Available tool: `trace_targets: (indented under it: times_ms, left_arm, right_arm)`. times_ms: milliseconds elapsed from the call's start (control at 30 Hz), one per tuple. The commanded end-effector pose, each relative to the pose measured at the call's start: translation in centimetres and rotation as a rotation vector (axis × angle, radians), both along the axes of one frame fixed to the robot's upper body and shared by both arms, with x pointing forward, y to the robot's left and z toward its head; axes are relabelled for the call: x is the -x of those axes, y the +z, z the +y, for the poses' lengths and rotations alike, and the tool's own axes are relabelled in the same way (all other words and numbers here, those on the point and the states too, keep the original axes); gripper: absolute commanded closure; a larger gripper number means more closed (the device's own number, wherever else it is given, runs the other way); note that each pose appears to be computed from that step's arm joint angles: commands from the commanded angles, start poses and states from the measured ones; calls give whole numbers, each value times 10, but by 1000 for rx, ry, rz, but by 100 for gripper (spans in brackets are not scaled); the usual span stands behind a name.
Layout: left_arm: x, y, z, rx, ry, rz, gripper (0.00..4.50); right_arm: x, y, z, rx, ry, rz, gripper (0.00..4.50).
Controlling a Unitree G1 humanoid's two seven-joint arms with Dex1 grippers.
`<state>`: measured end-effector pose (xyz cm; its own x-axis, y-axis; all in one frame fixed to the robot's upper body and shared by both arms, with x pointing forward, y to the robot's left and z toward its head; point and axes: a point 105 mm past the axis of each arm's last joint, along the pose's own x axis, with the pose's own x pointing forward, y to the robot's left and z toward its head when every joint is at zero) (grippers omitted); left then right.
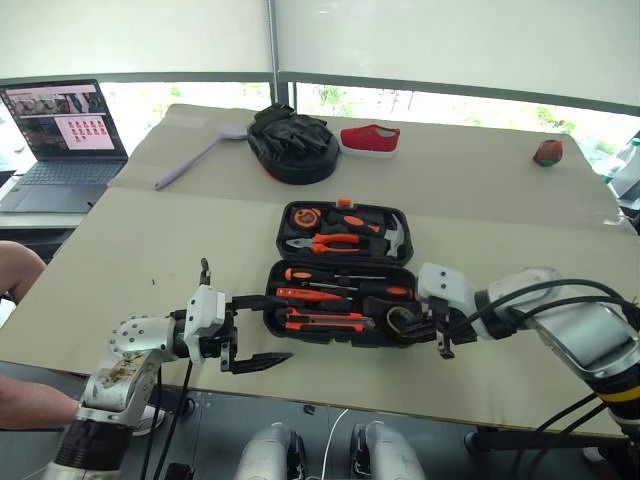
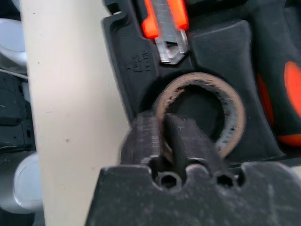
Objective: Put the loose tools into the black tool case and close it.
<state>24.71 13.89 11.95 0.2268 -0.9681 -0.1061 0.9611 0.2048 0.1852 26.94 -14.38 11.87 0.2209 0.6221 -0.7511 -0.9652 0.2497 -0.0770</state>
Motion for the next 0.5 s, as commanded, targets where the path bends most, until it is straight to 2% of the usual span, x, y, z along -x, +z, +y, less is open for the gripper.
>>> trace_targets:
  times_ms: [33,167,267,333,367,400,433,500]
  left_arm:
    - [-5,8,11,-9,58,-29,0]
    - [-24,4,44,-44,231,-4,0]
    - [-37,5,60,-49,319,7,0]
    - [-54,10,70,-36,421,8,0]
    - [-65,12,74,-26,481,12,55]
    - [-73,13,76,-18,522,13,70]
    - [-80,15,76,-15,547,12,120]
    - [-94,13,71,-39,583,25,188]
  right_arm:
    - [5,7,6,-19,75,4,220]
    - [10,43,10,-197,167,45,85]
    - [-2,60,-4,-272,113,6,85]
    - [-17,64,-17,-316,34,-52,85]
    - [-28,64,-24,-338,-21,-93,109]
    - [-37,62,-32,-343,-76,-131,136]
    - [-43,56,-39,-320,-104,-160,162]
    - [-62,39,-56,-221,-168,-283,228]
